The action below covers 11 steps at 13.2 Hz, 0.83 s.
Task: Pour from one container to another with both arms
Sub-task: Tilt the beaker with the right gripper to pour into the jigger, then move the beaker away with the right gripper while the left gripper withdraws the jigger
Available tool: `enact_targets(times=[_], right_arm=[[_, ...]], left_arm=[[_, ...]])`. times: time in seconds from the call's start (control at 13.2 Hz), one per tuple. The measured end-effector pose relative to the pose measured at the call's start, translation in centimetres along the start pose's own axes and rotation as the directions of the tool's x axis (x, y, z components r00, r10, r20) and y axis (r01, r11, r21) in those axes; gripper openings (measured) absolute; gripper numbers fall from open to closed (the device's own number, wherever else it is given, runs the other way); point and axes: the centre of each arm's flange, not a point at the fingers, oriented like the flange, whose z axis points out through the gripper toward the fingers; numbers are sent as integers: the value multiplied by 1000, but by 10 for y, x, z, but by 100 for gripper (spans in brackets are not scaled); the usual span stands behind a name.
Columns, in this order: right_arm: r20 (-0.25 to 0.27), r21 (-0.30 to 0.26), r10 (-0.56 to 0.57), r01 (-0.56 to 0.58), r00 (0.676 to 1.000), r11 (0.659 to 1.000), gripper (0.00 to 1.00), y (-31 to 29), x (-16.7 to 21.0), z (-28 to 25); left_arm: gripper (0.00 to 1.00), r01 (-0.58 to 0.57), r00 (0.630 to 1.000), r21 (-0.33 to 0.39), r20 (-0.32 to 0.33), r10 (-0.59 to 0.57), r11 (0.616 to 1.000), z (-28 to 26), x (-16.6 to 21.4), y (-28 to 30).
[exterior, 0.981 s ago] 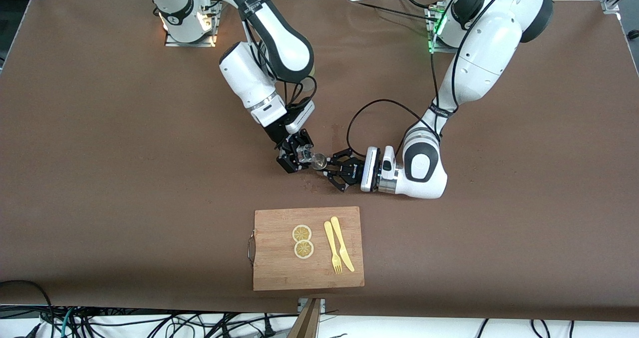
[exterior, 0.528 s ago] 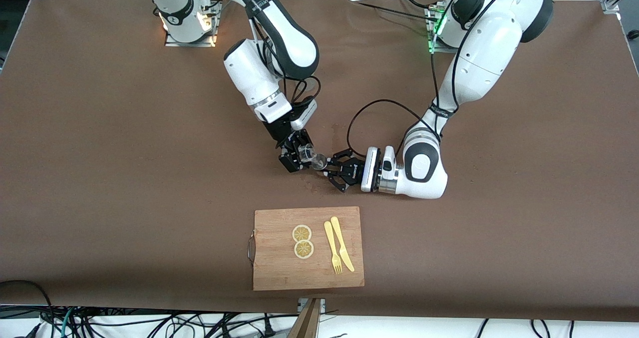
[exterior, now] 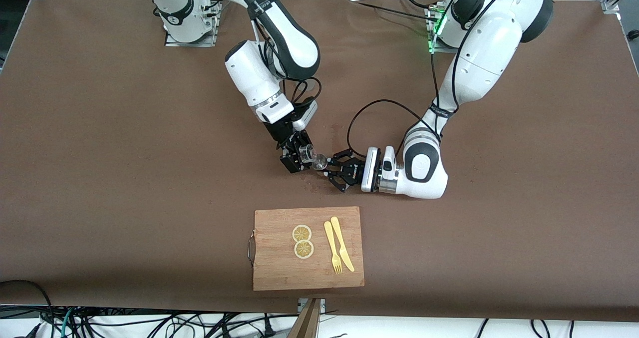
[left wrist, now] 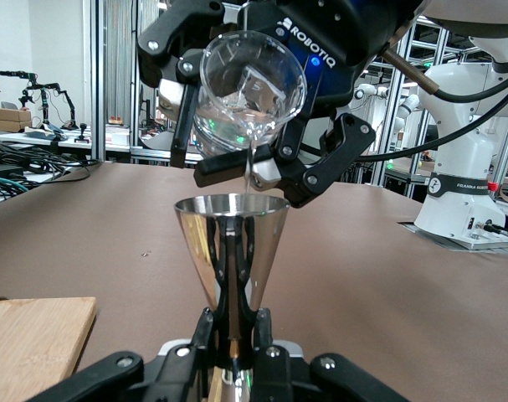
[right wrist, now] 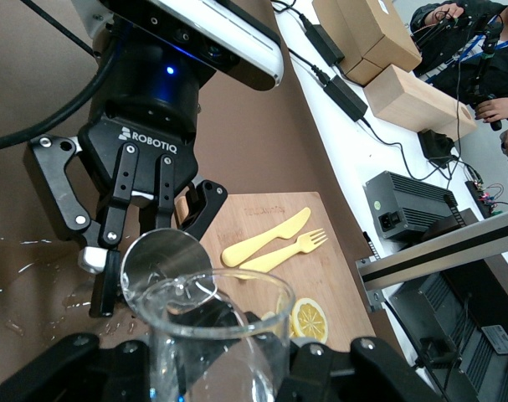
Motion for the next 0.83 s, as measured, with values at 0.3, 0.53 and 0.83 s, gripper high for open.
enact_targets(times=[0.3,0.53,0.83], right_arm=[[-2,-5,26,-26,1000,1000,18,2,1,-1],[-7,4,100,-100,995,995,18,2,0,0],[-36,65,223,-220,974,973,18,0,-6,6]], left_arm=[[21,0,1000,0,0,0,1000,0,0,0],[21,0,1000,1,1,0,1000,-1,0,0],[21,1,1000,2,3,-1,1000,-2,-1,0]])
